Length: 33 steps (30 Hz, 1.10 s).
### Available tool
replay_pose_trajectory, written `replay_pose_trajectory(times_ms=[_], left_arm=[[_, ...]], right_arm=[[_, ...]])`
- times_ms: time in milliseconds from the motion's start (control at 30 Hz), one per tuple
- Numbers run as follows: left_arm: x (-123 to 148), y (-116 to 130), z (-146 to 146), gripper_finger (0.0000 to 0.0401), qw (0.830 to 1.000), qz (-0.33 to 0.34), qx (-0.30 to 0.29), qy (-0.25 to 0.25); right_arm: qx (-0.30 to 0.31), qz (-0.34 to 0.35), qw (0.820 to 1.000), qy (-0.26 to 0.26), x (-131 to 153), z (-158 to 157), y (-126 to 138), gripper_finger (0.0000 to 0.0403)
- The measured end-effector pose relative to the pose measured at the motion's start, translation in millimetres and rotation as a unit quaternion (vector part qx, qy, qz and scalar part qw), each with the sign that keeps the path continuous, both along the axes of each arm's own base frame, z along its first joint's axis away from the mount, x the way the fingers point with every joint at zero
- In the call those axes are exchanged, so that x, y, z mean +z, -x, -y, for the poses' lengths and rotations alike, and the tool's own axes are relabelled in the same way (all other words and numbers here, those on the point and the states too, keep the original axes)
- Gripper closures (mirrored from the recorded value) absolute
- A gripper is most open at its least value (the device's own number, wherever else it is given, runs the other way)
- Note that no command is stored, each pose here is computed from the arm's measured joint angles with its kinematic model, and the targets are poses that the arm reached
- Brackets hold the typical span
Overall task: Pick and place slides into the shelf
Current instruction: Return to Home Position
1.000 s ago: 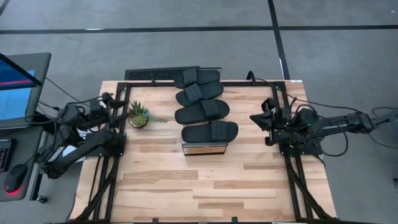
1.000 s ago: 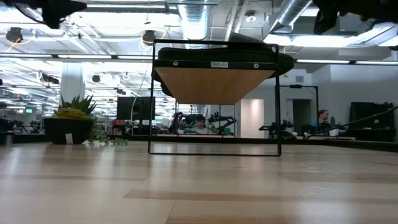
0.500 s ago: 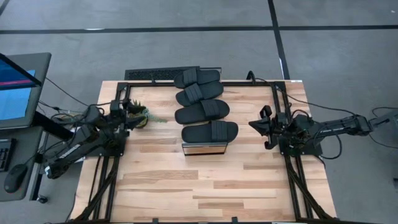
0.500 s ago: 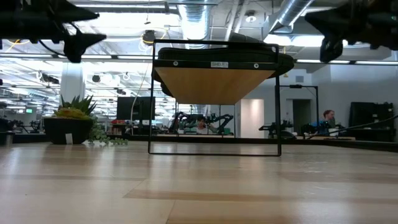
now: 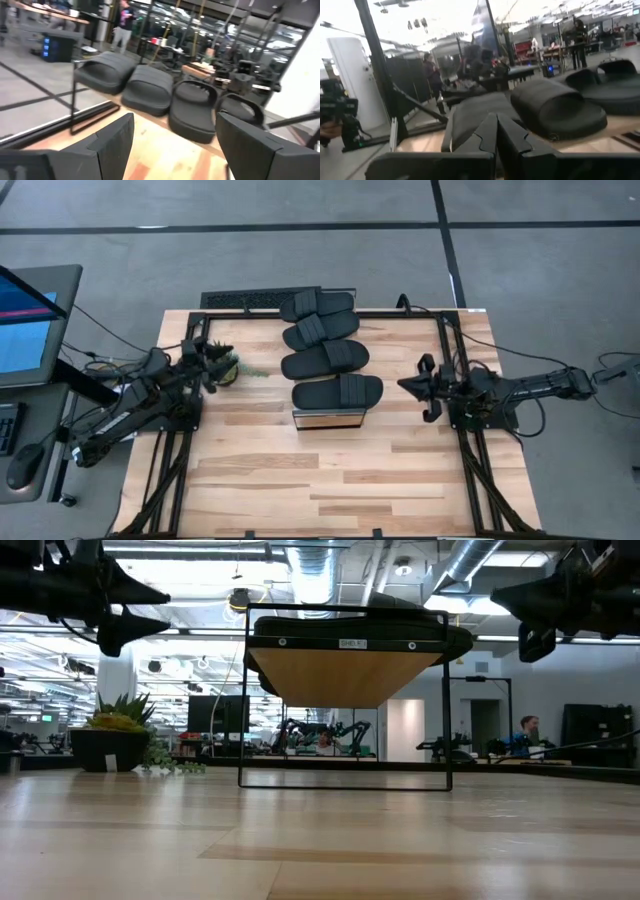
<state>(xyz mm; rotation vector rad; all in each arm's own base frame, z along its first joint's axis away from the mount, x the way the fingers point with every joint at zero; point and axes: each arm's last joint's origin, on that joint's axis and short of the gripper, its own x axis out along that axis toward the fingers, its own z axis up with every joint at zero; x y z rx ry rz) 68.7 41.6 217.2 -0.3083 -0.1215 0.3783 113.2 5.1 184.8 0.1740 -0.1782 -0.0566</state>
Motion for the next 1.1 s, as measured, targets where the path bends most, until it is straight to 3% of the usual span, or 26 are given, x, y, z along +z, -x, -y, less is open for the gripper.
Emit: replay_pose_trajectory(times_ms=[167, 500, 867, 1100], left_arm=[[-12, -3, -3, 0.0136, 1.0, -0.016, 0.015, 0.012], [-41, -10, -8, 0.0136, 0.999, -0.027, 0.017, 0.042], [-44, -11, -12, 0.0136, 0.998, -0.005, 0.057, 0.032], [-45, -10, -14, 0.0136, 0.994, -0.003, 0.098, 0.041]], right_arm=[[0.0, -0.035, 0.999, -0.009, -7, 0, -1, 0.0403], [-0.002, -0.043, 0.999, -0.011, -9, 1, -1, 0.0403], [-0.002, -0.045, 0.999, -0.014, -9, 1, -1, 0.0403], [0.003, -0.059, 0.996, -0.064, -13, 1, -1, 0.0403]])
